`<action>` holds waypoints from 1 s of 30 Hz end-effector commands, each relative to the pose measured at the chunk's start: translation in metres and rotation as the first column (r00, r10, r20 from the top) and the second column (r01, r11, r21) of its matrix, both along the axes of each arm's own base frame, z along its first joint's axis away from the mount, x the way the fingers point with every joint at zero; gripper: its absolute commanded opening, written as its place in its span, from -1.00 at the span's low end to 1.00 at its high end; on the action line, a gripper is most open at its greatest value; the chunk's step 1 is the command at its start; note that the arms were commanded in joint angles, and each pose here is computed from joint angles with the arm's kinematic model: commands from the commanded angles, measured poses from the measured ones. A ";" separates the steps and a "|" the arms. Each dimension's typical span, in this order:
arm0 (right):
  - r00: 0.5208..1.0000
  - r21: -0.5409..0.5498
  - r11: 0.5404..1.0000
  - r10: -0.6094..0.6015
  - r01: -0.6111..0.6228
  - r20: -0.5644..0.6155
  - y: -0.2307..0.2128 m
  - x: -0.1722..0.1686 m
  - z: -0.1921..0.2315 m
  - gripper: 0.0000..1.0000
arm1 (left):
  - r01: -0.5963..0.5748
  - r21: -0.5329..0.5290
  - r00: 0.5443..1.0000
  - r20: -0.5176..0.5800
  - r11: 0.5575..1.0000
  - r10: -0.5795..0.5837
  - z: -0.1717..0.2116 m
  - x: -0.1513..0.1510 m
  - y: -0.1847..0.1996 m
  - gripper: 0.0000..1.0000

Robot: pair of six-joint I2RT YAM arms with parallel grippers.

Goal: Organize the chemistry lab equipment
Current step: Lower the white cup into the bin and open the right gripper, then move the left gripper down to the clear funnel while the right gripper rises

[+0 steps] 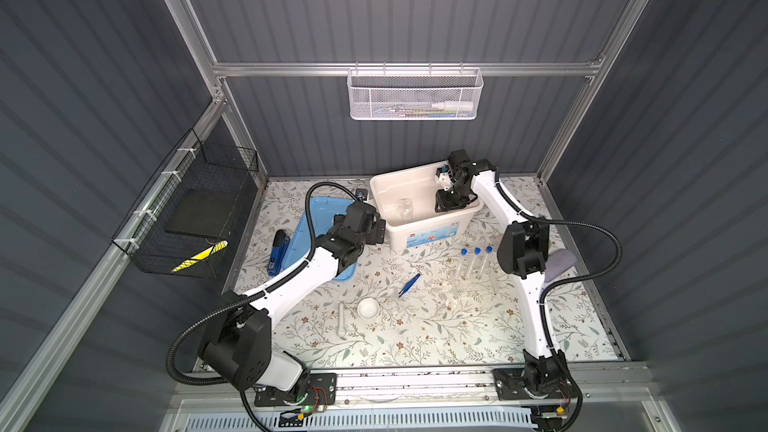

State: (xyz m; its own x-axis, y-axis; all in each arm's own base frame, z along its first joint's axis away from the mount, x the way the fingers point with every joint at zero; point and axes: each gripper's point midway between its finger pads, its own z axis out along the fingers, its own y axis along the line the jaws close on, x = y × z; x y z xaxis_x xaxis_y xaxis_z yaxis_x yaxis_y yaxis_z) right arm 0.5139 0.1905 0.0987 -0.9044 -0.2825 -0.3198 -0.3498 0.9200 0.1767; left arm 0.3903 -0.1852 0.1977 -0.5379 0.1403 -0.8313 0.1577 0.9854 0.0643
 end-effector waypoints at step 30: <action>0.999 -0.059 0.997 -0.046 0.045 -0.022 -0.019 -0.012 -0.009 0.33 | 0.008 -0.022 0.997 -0.070 1.000 -0.009 -0.005 -0.046 0.015 0.99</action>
State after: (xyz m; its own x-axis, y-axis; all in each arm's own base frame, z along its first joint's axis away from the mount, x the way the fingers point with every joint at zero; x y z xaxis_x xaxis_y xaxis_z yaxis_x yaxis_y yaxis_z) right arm 0.5011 0.1749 0.0636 -0.9318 -0.2720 -0.2403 -0.3089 0.9419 0.1317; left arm 0.3586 -0.1700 0.1980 -0.5719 0.1217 -0.8112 0.1488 0.9879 0.0433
